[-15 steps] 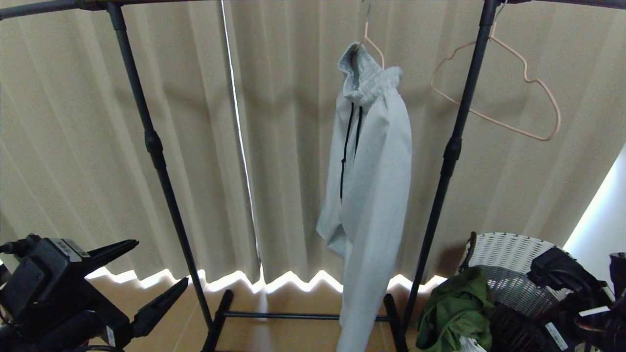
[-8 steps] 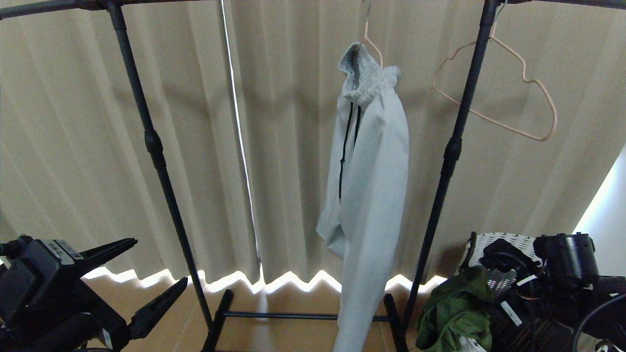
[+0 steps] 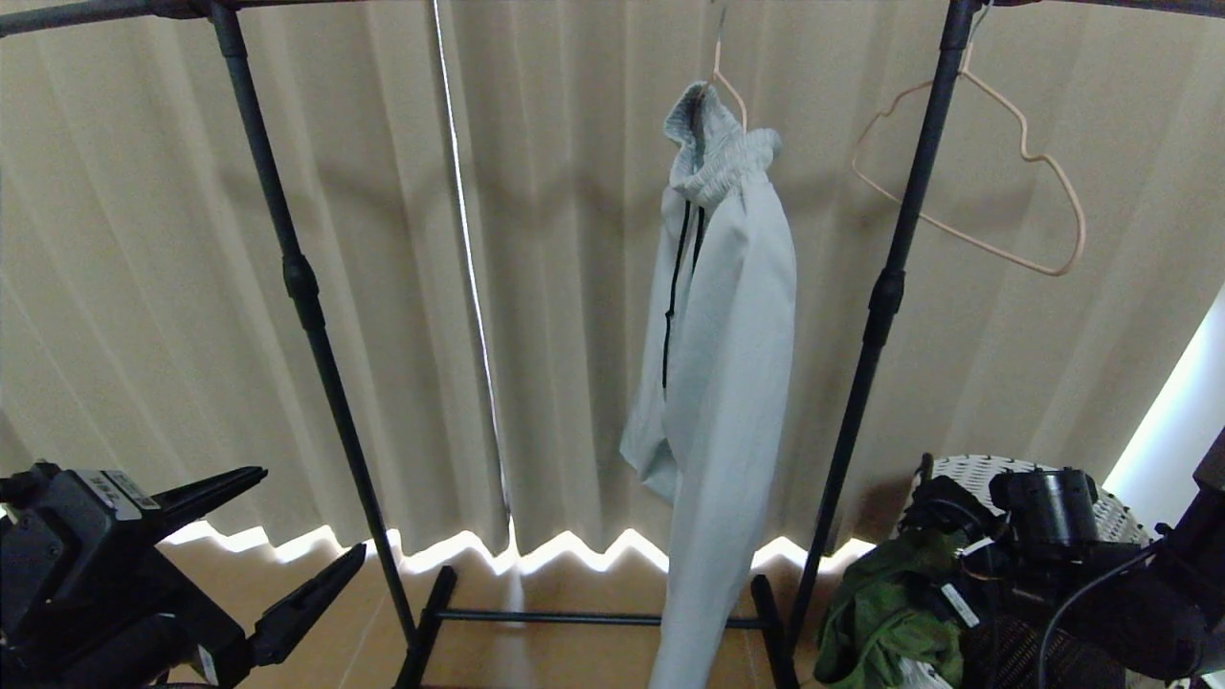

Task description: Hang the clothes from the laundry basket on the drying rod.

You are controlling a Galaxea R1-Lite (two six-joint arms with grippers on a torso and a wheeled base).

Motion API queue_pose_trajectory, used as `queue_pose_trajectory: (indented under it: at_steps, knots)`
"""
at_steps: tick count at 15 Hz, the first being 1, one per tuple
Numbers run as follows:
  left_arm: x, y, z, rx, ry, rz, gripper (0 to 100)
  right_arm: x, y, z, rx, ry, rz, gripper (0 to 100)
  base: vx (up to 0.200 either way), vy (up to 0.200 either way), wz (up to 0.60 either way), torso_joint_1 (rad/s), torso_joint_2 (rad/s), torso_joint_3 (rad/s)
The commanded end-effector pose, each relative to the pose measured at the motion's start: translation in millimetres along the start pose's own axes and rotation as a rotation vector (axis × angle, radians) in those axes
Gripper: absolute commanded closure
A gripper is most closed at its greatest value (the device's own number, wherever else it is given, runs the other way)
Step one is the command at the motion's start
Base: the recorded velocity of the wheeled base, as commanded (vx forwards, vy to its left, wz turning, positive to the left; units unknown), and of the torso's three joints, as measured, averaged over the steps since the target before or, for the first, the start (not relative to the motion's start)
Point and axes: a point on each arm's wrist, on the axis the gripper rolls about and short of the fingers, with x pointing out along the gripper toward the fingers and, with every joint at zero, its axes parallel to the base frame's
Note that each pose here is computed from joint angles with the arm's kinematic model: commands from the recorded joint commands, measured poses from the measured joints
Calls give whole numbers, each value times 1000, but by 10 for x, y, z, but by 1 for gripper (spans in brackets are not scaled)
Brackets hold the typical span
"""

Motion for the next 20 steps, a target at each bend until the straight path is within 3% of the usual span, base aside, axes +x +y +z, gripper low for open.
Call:
queue_pose_trajectory:
  at_steps: [1,4,5,10,14,16,18,20]
  knots:
    - [3,0,-2,-1,2,0,0,45,-51,15,14,-1,-13,0,0,0,0,0,0,0]
    - [2,-1,-5,0,3,-1,0,64,-134,34,34,-7,-37,0,0,0,0,0,0,0]
    - [2,-1,-5,0,3,-1,0,67,-133,32,34,-6,-36,100,0,0,0,0,0,0]
    - [-9,-8,-16,-1,6,-2,0,39,-134,32,35,-12,-36,100,0,0,0,0,0,0]
    - [-23,-7,-5,1,-3,1,0,-197,-227,144,50,-92,-70,100,0,0,0,0,0,0]
    - [-19,-8,-9,0,0,0,0,-559,-287,304,50,-211,-98,100,0,0,0,0,0,0]
    - [-14,-8,-13,0,3,-1,0,-762,-241,373,29,-265,-81,100,0,0,0,0,0,0]
    - [-16,-10,-16,-1,4,-1,0,-1155,-101,517,-19,-400,-35,100,0,0,0,0,0,0]
